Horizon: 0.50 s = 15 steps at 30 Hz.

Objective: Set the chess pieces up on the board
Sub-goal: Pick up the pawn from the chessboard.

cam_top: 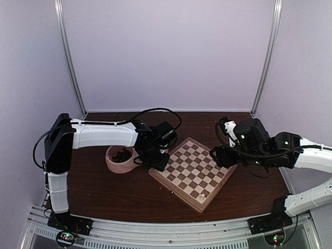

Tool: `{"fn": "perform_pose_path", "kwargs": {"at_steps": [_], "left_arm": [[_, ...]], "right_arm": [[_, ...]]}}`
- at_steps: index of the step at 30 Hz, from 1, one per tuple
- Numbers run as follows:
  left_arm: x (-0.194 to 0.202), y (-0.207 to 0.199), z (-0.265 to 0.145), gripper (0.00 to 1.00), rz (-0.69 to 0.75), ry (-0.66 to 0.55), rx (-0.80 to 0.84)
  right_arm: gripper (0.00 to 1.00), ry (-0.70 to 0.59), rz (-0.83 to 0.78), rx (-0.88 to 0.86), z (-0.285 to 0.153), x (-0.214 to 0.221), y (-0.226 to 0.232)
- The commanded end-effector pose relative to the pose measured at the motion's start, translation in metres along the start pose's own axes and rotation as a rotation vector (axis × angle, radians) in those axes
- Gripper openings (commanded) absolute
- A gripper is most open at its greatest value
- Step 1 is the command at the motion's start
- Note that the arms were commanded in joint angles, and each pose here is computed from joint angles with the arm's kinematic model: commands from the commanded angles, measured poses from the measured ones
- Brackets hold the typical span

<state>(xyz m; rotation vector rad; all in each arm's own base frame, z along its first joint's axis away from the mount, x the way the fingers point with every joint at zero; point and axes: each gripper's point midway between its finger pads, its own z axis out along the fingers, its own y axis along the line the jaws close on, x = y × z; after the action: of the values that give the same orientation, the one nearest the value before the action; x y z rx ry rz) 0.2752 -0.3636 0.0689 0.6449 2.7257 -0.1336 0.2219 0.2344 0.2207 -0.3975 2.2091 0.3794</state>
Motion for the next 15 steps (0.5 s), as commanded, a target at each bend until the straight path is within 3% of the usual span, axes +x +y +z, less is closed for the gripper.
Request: {"fn": "perform_pose_path", "kwargs": {"at_steps": [1, 15], "left_arm": [[0.0003, -0.0090, 0.0044, 0.46, -0.020, 0.017, 0.051], [0.0071, -0.0106, 0.0143, 0.30, -0.015, 0.049, 0.053]], "right_arm": [[0.64, -0.015, 0.015, 0.028, 0.0007, 0.0004, -0.0074], [0.64, -0.009, 0.011, 0.034, -0.0002, 0.0035, -0.0098]]}}
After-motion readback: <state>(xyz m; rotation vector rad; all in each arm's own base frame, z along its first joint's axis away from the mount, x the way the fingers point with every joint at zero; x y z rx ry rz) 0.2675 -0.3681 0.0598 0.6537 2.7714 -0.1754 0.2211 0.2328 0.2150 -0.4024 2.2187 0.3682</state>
